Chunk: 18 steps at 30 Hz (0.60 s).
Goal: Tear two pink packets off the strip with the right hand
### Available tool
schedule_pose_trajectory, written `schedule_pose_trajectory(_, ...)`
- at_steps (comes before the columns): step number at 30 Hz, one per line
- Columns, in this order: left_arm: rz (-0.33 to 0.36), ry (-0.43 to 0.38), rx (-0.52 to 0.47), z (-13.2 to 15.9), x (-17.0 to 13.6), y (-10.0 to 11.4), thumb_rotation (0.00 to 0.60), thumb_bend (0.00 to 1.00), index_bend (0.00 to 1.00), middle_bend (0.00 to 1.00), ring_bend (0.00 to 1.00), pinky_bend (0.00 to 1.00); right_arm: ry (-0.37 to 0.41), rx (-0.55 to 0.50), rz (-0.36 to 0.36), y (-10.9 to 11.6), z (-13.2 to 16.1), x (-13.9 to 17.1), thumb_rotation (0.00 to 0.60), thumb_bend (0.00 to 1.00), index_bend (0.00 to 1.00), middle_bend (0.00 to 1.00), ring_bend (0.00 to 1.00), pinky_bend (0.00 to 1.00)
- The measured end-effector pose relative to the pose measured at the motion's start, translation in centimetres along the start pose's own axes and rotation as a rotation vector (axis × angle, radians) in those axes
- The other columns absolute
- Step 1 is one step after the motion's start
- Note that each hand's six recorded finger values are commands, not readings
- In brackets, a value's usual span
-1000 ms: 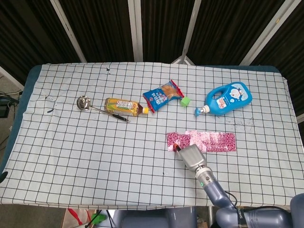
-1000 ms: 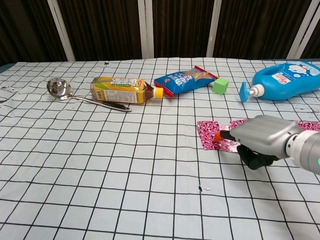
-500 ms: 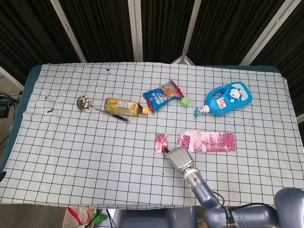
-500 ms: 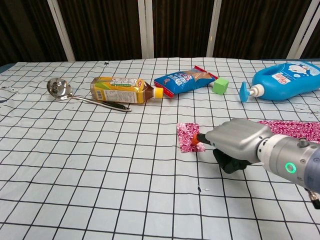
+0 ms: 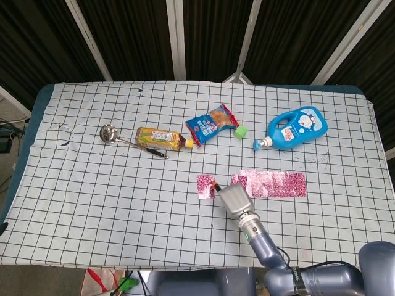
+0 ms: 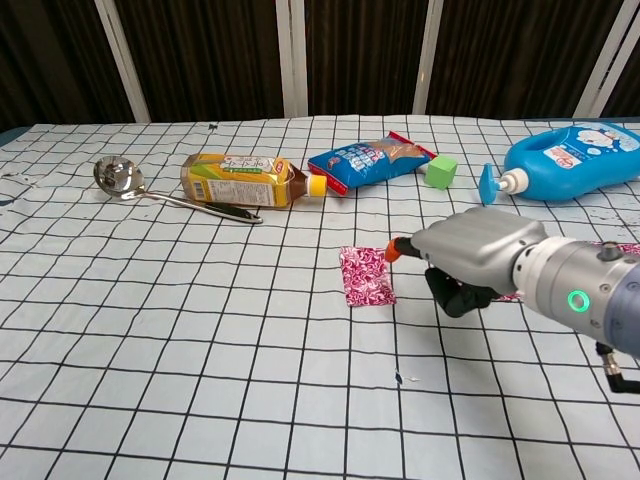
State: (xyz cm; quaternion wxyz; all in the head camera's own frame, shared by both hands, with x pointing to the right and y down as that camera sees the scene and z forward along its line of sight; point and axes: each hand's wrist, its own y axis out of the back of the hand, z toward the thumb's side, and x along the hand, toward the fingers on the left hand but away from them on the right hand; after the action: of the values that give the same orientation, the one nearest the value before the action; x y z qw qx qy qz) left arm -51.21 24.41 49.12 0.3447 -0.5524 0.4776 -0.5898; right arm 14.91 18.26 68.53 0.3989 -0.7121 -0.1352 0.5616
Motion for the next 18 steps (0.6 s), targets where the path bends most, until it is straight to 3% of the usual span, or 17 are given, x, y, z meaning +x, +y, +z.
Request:
schedule_pose_trajectory(9, 0.008, 0.006, 0.009, 0.1, -0.1, 0.0, 0.6, 0.28, 0.16, 0.03, 0.0, 0.08, -0.048, 0.007, 0.029, -0.3, -3.4, 1.2, 0.6, 0.89, 0.17, 0.85, 0.85, 0.64)
schedule_pose_trajectory(18, 0.006, 0.004, 0.021, 0.4, -0.1, -0.2, 0.6, 0.28, 0.16, 0.03, 0.0, 0.08, -0.054, 0.001, 0.057, -1.3, -4.5, 1.5, 0.6, 0.89, 0.17, 0.85, 0.85, 0.64)
